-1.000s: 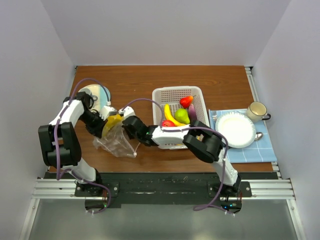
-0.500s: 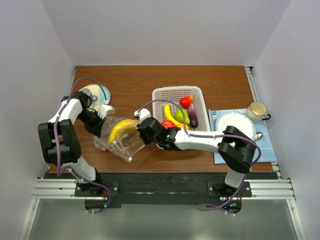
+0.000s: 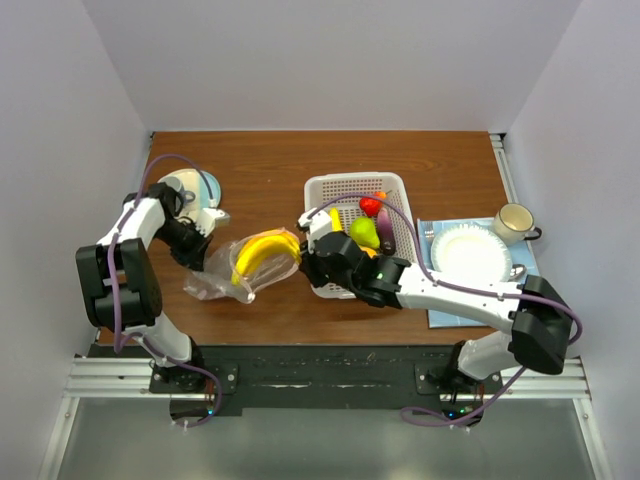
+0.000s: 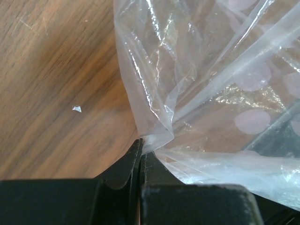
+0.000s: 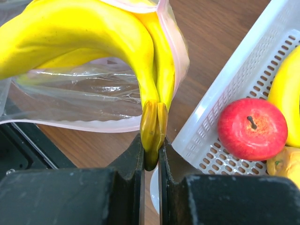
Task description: Open the zip-top bag and remove the fake food
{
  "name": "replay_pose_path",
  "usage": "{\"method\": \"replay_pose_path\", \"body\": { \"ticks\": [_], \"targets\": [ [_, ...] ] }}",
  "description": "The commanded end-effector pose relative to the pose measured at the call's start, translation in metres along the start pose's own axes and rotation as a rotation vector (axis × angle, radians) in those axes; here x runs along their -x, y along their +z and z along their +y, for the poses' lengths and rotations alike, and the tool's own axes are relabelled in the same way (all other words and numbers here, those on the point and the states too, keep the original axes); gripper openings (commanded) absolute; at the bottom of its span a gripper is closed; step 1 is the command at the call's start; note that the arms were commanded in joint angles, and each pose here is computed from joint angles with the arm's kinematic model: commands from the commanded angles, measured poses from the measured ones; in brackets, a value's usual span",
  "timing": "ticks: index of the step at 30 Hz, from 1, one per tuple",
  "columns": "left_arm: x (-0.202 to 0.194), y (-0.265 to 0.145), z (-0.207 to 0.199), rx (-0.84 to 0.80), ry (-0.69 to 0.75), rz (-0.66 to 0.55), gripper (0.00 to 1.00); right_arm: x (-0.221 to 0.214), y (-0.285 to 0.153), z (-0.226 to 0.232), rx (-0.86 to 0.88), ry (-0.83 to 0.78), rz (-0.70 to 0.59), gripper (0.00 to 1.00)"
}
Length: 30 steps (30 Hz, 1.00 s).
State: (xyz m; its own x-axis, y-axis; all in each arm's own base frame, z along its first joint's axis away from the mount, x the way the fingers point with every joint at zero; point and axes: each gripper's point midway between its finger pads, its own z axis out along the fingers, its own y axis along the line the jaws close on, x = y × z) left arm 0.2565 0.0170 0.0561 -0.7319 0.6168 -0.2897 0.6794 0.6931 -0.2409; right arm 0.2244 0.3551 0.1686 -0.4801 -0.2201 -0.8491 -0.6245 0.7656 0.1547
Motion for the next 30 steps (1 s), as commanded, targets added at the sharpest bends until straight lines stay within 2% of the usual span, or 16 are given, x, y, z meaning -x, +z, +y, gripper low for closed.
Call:
{"method": "replay_pose_path", "body": {
  "ticks": [1, 3, 6, 7, 9, 13, 17, 18, 19, 20, 21, 24, 27, 28, 30],
  "targets": [
    [-0.005, -0.005, 0.033, 0.147, 0.037, 0.023, 0.0, 0.017, -0.002, 0.01, 0.053, 0.03, -0.069, 0.07],
    [-0.01, -0.003, 0.036, 0.167, 0.036, 0.04, 0.0, 0.014, -0.003, 0.005, 0.029, 0.025, -0.054, 0.07],
    [-0.017, -0.001, 0.038, 0.186, 0.037, 0.062, 0.0, 0.035, -0.023, -0.019, -0.075, 0.021, -0.132, 0.06],
    [-0.018, 0.0, 0.038, 0.187, 0.037, 0.066, 0.0, 0.039, -0.029, -0.029, -0.115, 0.018, -0.157, 0.13],
    [-0.018, 0.001, 0.039, 0.186, 0.035, 0.066, 0.0, 0.056, -0.048, -0.046, -0.162, 0.007, -0.219, 0.19],
    [-0.014, 0.001, 0.04, 0.184, 0.032, 0.056, 0.0, 0.065, -0.059, -0.077, -0.24, 0.011, -0.251, 0.38],
    [-0.014, 0.002, 0.04, 0.182, 0.031, 0.052, 0.0, 0.063, -0.066, -0.107, -0.401, -0.012, -0.237, 0.33],
    [-0.015, 0.003, 0.04, 0.18, 0.032, 0.053, 0.0, 0.064, -0.075, -0.126, -0.517, -0.013, -0.25, 0.31],
    [-0.016, 0.004, 0.039, 0.18, 0.03, 0.055, 0.0, 0.062, -0.078, -0.133, -0.561, -0.017, -0.248, 0.24],
    [-0.017, 0.005, 0.039, 0.177, 0.03, 0.058, 0.0, 0.06, -0.081, -0.143, -0.608, -0.016, -0.245, 0.22],
    [-0.017, 0.006, 0.039, 0.176, 0.029, 0.06, 0.0, 0.059, -0.079, -0.143, -0.601, -0.018, -0.238, 0.21],
    [-0.017, 0.007, 0.039, 0.176, 0.029, 0.06, 0.0, 0.055, -0.066, -0.132, -0.508, -0.036, -0.222, 0.3],
    [-0.016, 0.006, 0.04, 0.177, 0.029, 0.056, 0.0, 0.055, -0.049, -0.095, -0.293, -0.059, -0.175, 0.51],
    [-0.016, 0.007, 0.04, 0.176, 0.028, 0.056, 0.0, 0.06, -0.044, -0.07, -0.163, -0.068, -0.161, 0.61],
    [-0.018, 0.008, 0.041, 0.174, 0.026, 0.064, 0.0, 0.053, -0.034, -0.047, -0.046, -0.093, -0.101, 0.7]
  ]
}}
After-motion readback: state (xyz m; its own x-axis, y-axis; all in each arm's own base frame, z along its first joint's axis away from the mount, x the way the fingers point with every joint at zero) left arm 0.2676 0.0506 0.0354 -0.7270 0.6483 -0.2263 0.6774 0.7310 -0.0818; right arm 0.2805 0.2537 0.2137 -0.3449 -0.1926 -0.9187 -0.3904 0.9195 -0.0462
